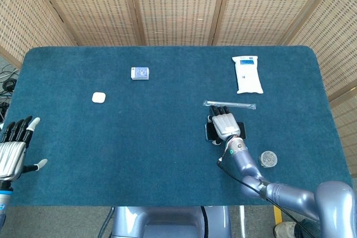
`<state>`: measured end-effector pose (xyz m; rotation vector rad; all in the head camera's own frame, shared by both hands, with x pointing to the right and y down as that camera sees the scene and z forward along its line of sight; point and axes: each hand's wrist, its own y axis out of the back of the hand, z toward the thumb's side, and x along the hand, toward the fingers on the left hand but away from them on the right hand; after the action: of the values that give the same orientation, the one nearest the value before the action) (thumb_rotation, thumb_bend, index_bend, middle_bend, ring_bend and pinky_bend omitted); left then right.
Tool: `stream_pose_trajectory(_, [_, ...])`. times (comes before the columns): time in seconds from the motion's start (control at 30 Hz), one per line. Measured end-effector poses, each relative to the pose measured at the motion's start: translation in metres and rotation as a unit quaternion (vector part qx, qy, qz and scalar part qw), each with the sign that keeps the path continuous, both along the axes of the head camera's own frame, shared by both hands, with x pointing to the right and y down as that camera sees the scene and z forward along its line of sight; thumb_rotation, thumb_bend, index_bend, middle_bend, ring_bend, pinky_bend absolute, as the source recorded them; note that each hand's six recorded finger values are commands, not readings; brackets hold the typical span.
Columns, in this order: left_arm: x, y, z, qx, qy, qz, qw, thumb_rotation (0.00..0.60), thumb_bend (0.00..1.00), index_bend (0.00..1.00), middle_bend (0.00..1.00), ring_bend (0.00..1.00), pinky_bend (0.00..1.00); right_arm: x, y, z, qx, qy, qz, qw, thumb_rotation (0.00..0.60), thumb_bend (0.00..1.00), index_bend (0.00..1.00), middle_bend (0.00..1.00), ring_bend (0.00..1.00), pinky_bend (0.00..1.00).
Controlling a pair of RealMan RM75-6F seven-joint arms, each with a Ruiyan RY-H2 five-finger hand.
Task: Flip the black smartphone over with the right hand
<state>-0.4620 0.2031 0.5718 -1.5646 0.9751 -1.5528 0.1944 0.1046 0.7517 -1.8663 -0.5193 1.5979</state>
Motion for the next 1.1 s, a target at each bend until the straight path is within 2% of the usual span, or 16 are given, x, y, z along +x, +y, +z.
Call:
stream_pose_trajectory(0.37, [0.001, 0.001, -0.002, 0.002, 0.002, 0.002, 1.0000, 0.600, 0.00, 0.00, 0.00, 0.00, 0.00, -0.012, 0.003, -0.017, 0.011, -0.052, 0.001, 0.9986, 0.600, 0.31, 0.53, 0.00, 0.00, 0.00])
stream_pose_trajectory(0.53, [0.001, 0.001, -0.002, 0.001, 0.002, 0.003, 1.0000, 0.600, 0.00, 0.00, 0.00, 0.00, 0.00, -0.021, 0.002, -0.029, 0.009, -0.105, 0.026, 0.9941, 0.600, 0.31, 0.53, 0.00, 0.00, 0.00])
stream_pose_trajectory(0.67, [0.001, 0.001, -0.002, 0.002, 0.002, 0.002, 1.0000, 0.600, 0.00, 0.00, 0.00, 0.00, 0.00, -0.028, -0.001, -0.041, 0.009, -0.158, 0.051, 0.9861, 0.600, 0.31, 0.53, 0.00, 0.00, 0.00])
stream_pose_trajectory(0.9, [0.002, 0.002, -0.004, 0.004, 0.004, 0.004, 1.0000, 0.600, 0.00, 0.00, 0.00, 0.00, 0.00, -0.031, -0.007, -0.063, 0.019, -0.240, 0.085, 0.9669, 0.600, 0.31, 0.53, 0.00, 0.00, 0.00])
stream_pose_trajectory(1.1, [0.002, 0.002, -0.004, 0.005, 0.004, 0.004, 1.0000, 0.600, 0.00, 0.00, 0.00, 0.00, 0.00, -0.021, -0.009, -0.072, 0.024, -0.284, 0.109, 0.9523, 0.600, 0.32, 0.53, 0.00, 0.00, 0.00])
